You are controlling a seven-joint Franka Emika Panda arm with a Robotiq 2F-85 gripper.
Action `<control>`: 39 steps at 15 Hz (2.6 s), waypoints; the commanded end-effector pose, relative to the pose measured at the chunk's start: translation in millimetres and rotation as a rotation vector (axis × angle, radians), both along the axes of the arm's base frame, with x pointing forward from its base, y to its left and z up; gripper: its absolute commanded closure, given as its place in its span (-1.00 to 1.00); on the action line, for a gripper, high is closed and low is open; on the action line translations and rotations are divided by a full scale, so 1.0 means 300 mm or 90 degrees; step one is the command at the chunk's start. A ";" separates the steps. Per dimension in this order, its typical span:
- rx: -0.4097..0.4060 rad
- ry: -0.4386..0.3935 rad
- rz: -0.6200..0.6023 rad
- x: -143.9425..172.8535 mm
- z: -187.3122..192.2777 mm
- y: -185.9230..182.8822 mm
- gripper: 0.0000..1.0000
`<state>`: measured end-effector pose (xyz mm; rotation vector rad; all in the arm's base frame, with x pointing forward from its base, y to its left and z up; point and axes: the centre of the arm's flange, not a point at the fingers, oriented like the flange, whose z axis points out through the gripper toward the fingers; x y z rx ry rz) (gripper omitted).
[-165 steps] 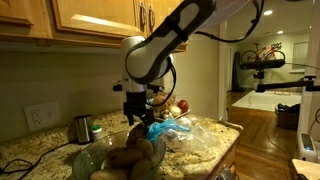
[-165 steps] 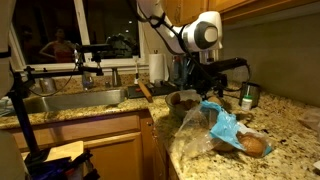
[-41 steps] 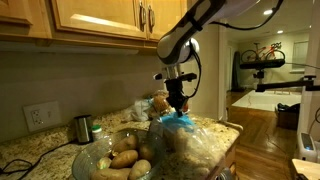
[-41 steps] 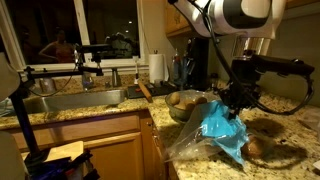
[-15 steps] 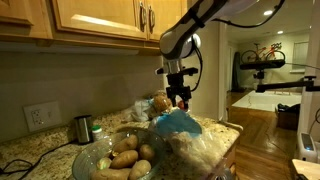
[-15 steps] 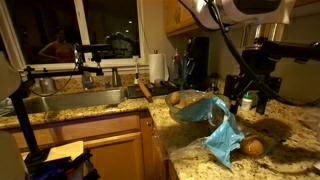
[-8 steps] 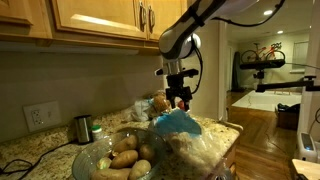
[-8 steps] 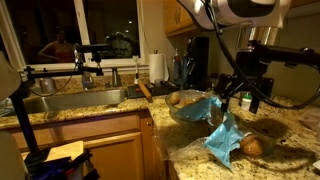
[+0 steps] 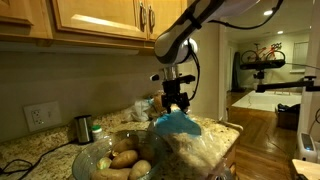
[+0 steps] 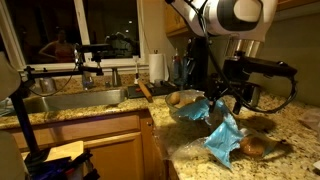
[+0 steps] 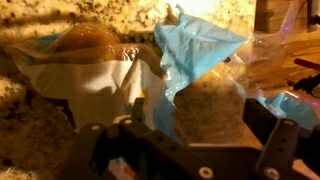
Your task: Remove some potatoes from the plastic and put them into the bowl
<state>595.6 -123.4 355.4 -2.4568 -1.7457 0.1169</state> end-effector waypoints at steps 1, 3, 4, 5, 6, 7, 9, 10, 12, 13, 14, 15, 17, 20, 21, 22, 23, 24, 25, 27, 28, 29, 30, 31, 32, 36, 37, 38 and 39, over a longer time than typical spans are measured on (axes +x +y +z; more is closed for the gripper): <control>0.019 -0.012 0.046 0.007 -0.023 0.022 -1.00; 0.018 -0.011 0.072 0.017 -0.039 0.027 -1.00; 0.019 -0.009 0.082 0.022 -0.046 0.025 -1.00; 0.019 -0.007 0.088 0.026 -0.053 0.021 -1.00; 0.020 -0.006 0.094 0.028 -0.061 0.017 -1.00; 0.022 -0.004 0.100 0.031 -0.068 0.013 -0.96; 0.025 -0.002 0.112 0.034 -0.084 0.006 -0.46; 0.025 0.000 0.117 0.037 -0.089 0.003 -0.34; 0.026 0.001 0.125 0.045 -0.102 -0.006 -0.05; 0.027 0.002 0.129 0.045 -0.109 -0.010 0.06; 0.028 0.003 0.133 0.046 -0.112 -0.012 0.18; 0.028 0.002 0.137 0.047 -0.114 -0.014 0.34; 0.029 0.001 0.140 0.052 -0.114 -0.018 0.59; 0.027 -0.002 0.145 0.055 -0.108 -0.024 0.90; 0.027 -0.003 0.146 0.056 -0.106 -0.026 0.96; 0.026 -0.003 0.147 0.056 -0.104 -0.026 0.96; 0.026 -0.003 0.147 0.057 -0.103 -0.027 1.00; 0.024 -0.003 0.145 0.056 -0.101 -0.031 1.00; 0.021 -0.004 0.144 0.055 -0.098 -0.037 0.94; 0.015 -0.003 0.140 0.054 -0.090 -0.057 0.91; 0.010 -0.003 0.137 0.053 -0.087 -0.071 0.90; 0.002 -0.003 0.133 0.054 -0.083 -0.088 0.92; -0.006 -0.004 0.129 0.054 -0.078 -0.105 0.93; -0.016 -0.005 0.121 0.056 -0.071 -0.130 0.92; -0.024 -0.006 0.116 0.057 -0.064 -0.151 0.94; -0.049 -0.017 0.091 0.056 -0.030 -0.233 0.92; -0.053 -0.021 0.086 0.055 -0.022 -0.250 0.93; -0.057 -0.025 0.080 0.055 -0.013 -0.265 0.93; -0.060 -0.029 0.076 0.055 -0.007 -0.277 0.93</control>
